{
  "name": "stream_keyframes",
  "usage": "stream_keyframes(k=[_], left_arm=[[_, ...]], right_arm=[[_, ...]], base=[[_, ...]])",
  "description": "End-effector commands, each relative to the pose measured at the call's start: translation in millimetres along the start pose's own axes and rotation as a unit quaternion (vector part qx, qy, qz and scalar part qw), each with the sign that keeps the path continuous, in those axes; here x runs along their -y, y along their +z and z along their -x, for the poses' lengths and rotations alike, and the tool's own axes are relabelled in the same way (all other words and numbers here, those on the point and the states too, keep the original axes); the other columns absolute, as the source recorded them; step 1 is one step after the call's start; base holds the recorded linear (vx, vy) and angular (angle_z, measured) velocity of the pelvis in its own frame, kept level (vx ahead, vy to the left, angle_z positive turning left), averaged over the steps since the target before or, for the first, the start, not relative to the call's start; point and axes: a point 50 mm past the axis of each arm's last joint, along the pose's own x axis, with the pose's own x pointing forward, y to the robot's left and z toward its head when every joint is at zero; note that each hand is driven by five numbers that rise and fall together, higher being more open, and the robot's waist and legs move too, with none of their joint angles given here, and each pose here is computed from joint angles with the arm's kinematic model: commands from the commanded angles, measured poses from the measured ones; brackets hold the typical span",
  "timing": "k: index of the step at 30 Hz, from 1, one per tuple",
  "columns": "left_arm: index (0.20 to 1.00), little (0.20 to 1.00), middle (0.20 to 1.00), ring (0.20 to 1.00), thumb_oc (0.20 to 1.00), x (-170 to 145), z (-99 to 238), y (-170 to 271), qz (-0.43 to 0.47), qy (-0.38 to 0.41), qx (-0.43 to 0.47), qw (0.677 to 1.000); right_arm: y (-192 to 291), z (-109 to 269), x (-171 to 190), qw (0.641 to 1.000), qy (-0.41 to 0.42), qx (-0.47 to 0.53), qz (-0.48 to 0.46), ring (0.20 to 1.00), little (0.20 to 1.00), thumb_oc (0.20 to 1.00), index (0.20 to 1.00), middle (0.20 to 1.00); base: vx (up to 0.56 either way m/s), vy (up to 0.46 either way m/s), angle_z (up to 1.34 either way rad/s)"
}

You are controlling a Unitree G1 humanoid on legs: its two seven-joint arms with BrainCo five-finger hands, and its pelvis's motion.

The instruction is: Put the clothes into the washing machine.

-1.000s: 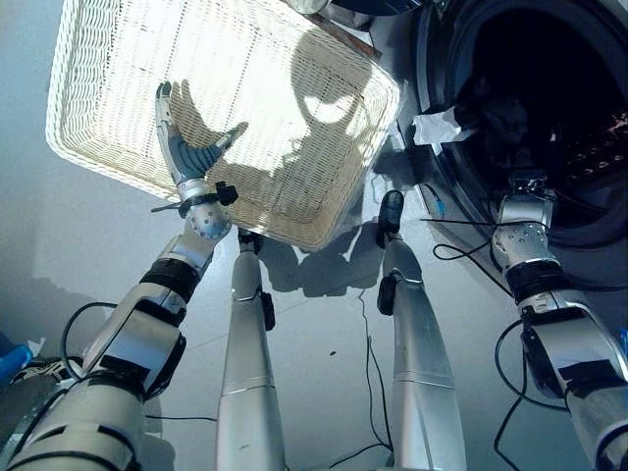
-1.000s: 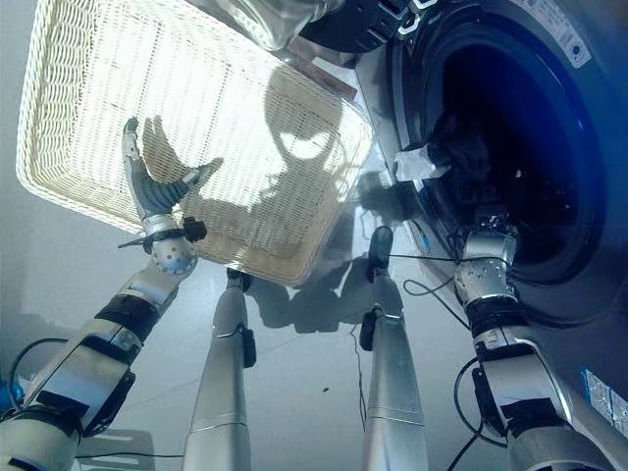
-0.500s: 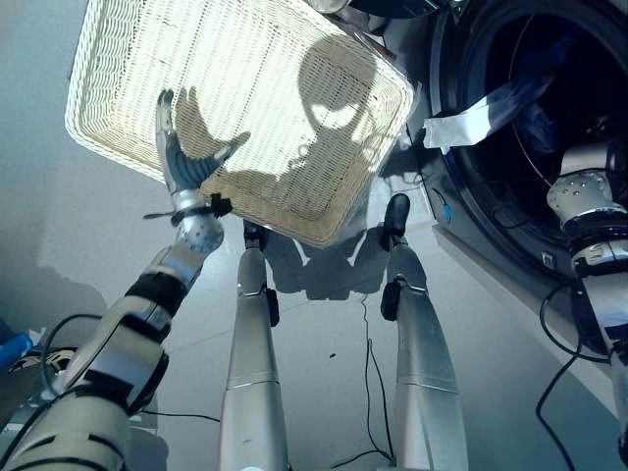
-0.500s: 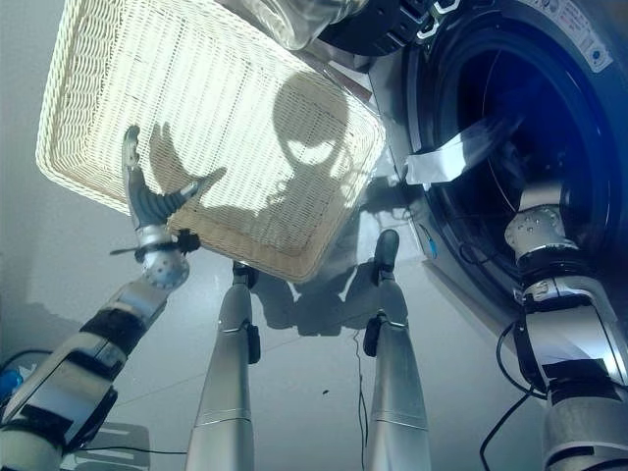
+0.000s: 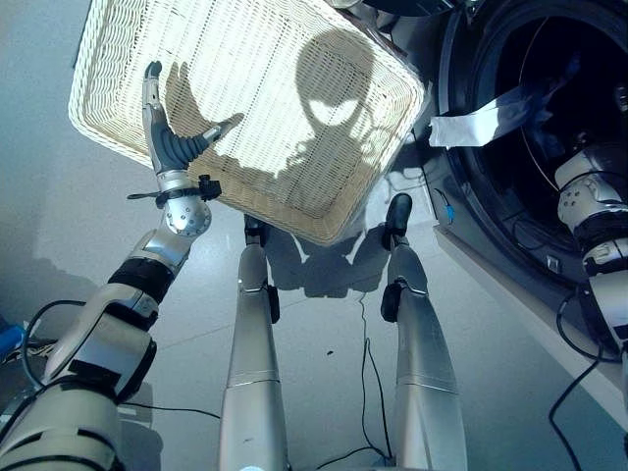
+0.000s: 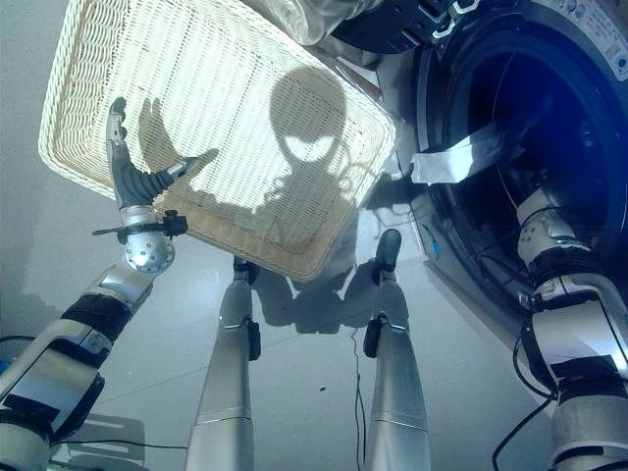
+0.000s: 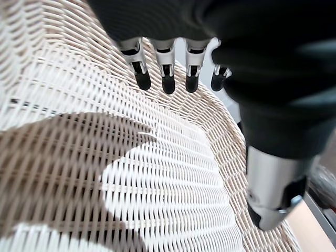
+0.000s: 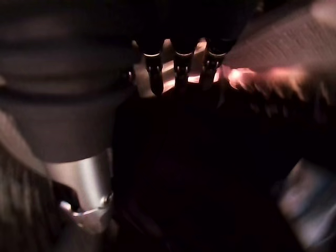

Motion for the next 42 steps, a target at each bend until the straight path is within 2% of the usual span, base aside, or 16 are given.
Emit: stream_keyframes(k=[1,4,10,12,17,20,30,42], left_arm=[[1.000,1.000,1.000,1.000,1.000,-5.2,-11.9,7.8,0.012,0.018,0.014,1.000],[1.000,1.000,1.000,1.000,1.000,-1.4,-14.5,11.7,0.018,0.015,0.018,1.000],[1.000,1.000,1.000,1.000,1.000,6.4,-17.5,19.2,0.028,0.018,0.028,0.999],[1.000,1.000,1.000,1.000,1.000,10.3,-17.5,22.0,0.031,0.022,0.030,0.999],[1.000,1.000,1.000,1.000,1.000,16.7,-19.1,26.7,0.033,0.025,0.035,0.999],[1.000,1.000,1.000,1.000,1.000,20.6,-20.2,29.4,0.036,0.029,0.036,0.998],[1.000,1.000,1.000,1.000,1.000,31.2,-14.3,31.2,0.046,0.031,0.037,0.998],[1.000,1.000,1.000,1.000,1.000,39.9,-8.8,33.6,0.053,0.030,0.037,0.997]], right_arm=[[64.6,-29.7,40.0,0.979,-0.116,0.127,0.110,1.000,1.000,1.000,1.000,1.000],[68.6,-23.3,28.0,0.967,-0.106,0.158,0.172,1.000,1.000,1.000,1.000,1.000],[65.9,-4.2,-1.3,0.943,-0.044,0.233,0.234,1.000,1.000,1.000,1.000,1.000],[60.2,10.3,-17.6,0.920,0.003,0.286,0.268,1.000,1.000,1.000,1.000,1.000],[50.7,25.8,-35.7,0.895,0.051,0.318,0.307,1.000,1.000,1.000,1.000,1.000],[41.3,35.3,-47.1,0.868,0.086,0.340,0.352,1.000,1.000,1.000,1.000,1.000],[-6.5,47.5,-54.8,0.825,0.160,0.335,0.426,1.000,1.000,1.000,1.000,1.000],[-37.7,49.6,-51.0,0.787,0.186,0.299,0.506,1.000,1.000,1.000,1.000,1.000]], base=[[-0.01,0.003,0.03],[-0.01,0.002,0.01],[-0.01,0.003,0.03],[-0.02,0.025,0.03],[-0.01,0.009,0.03],[0.00,0.000,0.00],[0.00,0.000,0.00],[0.00,0.000,0.00]])
